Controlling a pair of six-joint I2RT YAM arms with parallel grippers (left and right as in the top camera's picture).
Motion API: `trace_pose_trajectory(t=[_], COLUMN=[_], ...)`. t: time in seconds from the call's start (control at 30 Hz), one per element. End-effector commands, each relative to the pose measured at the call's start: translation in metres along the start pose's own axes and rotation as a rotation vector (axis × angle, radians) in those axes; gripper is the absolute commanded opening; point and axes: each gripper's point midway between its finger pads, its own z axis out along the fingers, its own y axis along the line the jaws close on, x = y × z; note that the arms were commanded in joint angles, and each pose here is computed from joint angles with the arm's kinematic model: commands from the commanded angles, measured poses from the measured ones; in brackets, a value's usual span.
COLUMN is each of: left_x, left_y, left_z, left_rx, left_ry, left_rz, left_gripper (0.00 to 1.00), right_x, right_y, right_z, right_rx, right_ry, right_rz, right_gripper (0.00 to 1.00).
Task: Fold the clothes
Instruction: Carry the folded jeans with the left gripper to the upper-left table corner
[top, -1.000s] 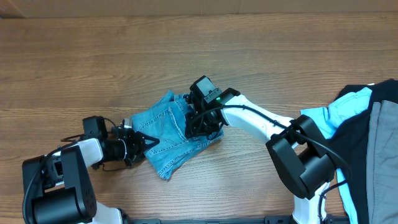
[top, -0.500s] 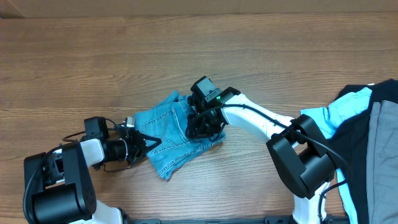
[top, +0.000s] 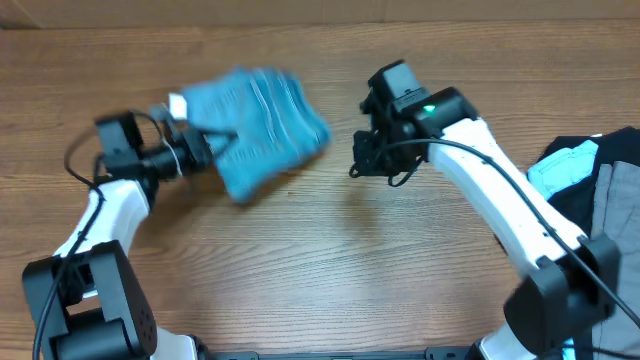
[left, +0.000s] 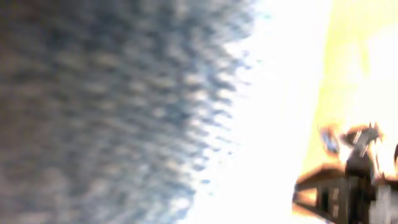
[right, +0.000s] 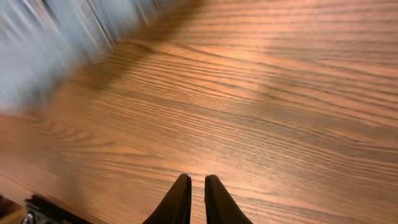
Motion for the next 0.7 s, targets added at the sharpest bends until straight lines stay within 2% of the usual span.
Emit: trace_pose_trajectory(t=[0.0,0.17,0.37,0.5,0.67], left_x=[-0.066,-0.115,-0.145,-0.148,-0.136], left_y=[-0.053,-0.027,0.046,0.109,0.177], left_z=[-0.029,-0.065,-0.113,-0.148,-0.176], left_rx=[0.081,0.019,-0.082,-0.151,-0.214], left_ry=[-0.155,-0.354,-0.520,-0.612,-0.672], left_rz=[0.028,-0.041,-0.158,-0.290,-0.433], left_gripper=[0.04,0.04,0.04,0.04,0.04], right_x=[-0.003,-0.001,0.001,0.007,0.013], right_y=[0.004,0.003,0.002,0.000,-0.003], right_z=[-0.015,-0.015,-0.015,-0.015,-0.015], right_rx=[0.000,0.004,0.006,0.016,0.026], right_ry=[-0.040,-0.030,-0.024,0.000,0.026], right_rz=[-0.026,-0.023,-0.021,-0.013,-0.005], right_gripper=[0.13,0.13,0.13,0.12,0.12])
